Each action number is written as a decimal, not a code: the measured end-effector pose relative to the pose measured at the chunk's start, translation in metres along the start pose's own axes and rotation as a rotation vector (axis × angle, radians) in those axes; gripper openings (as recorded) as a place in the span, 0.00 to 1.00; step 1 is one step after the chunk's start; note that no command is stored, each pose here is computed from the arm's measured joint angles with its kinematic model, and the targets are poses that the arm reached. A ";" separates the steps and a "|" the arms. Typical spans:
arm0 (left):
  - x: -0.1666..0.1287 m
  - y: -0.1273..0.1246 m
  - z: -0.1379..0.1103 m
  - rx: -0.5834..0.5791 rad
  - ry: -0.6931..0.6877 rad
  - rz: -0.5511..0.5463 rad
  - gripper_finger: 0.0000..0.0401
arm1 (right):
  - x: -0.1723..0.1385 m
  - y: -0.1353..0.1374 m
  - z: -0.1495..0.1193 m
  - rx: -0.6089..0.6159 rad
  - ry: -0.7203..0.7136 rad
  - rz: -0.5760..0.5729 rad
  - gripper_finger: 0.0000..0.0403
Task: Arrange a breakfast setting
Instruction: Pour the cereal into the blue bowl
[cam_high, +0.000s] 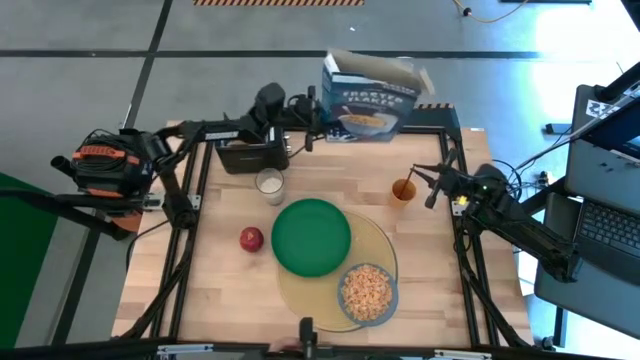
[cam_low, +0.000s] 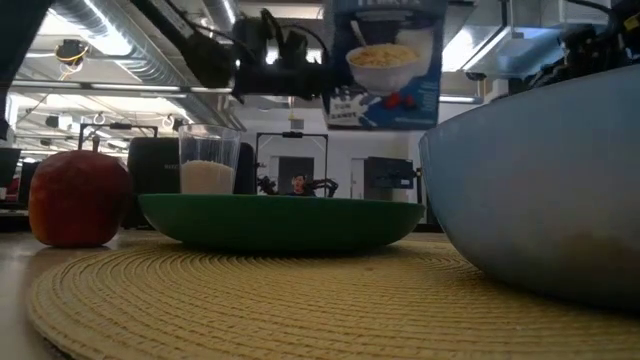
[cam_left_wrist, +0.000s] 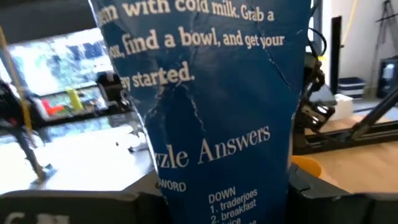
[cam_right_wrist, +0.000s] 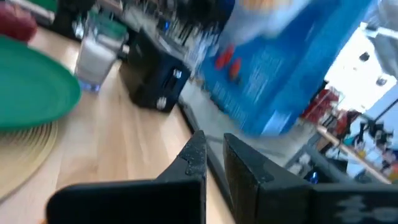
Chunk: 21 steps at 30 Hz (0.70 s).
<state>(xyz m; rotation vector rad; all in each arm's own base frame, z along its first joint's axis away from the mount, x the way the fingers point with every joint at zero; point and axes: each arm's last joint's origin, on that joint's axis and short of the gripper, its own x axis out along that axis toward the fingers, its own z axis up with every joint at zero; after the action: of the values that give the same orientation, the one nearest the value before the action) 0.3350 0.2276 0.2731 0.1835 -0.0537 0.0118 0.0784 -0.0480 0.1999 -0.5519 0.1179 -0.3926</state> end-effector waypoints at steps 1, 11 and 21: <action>0.005 0.000 -0.004 -0.011 0.002 -0.007 0.33 | 0.000 -0.001 0.002 -0.003 -0.023 -0.001 0.08; 0.054 0.013 -0.016 -0.055 -0.028 -0.036 0.33 | -0.001 -0.007 0.011 -0.047 -0.107 -0.075 0.08; 0.065 0.024 -0.047 -0.107 0.014 -0.057 0.33 | -0.003 -0.017 0.015 -0.096 -0.054 -0.326 0.09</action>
<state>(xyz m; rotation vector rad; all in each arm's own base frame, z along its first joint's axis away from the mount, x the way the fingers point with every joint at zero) 0.4022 0.2603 0.2350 0.0783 -0.0353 -0.0462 0.0729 -0.0526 0.2219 -0.6788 -0.0067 -0.6913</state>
